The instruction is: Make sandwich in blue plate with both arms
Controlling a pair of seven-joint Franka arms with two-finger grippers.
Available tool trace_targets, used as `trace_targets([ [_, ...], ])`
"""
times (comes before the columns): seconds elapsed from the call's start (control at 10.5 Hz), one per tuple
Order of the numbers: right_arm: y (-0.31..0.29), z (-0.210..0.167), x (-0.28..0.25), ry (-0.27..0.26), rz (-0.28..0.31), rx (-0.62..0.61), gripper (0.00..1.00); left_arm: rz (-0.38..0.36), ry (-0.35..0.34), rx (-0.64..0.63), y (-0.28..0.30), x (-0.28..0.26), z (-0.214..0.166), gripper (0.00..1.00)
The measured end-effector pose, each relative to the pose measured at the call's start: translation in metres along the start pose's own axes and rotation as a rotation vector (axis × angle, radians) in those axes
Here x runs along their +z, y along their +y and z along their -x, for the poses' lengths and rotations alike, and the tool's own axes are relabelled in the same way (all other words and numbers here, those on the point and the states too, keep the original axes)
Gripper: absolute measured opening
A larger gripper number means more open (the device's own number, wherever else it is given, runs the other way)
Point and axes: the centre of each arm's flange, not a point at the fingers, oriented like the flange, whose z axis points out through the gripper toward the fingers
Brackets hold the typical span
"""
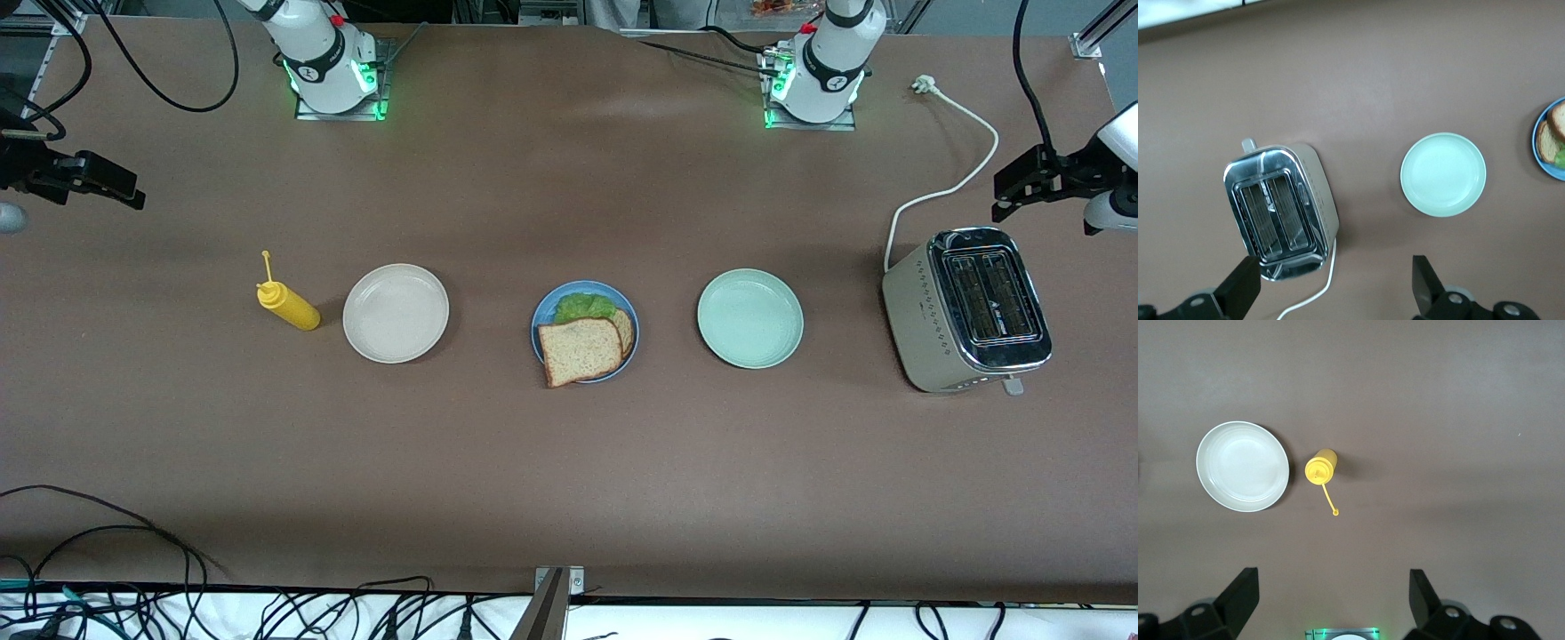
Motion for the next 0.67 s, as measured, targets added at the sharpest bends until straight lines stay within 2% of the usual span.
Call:
trace_targets([
  [0.19, -0.0004, -0.0019, -0.0012, 0.016, 0.0, -0.001, 1.0, -0.003, 0.016, -0.004, -0.0019, -0.0013, -0.0014, 1.0],
  [0.67, -0.0074, -0.0094, 0.0084, 0.002, -0.017, -0.009, 1.0, -0.003, 0.017, -0.012, -0.0067, -0.0012, -0.0008, 1.0],
])
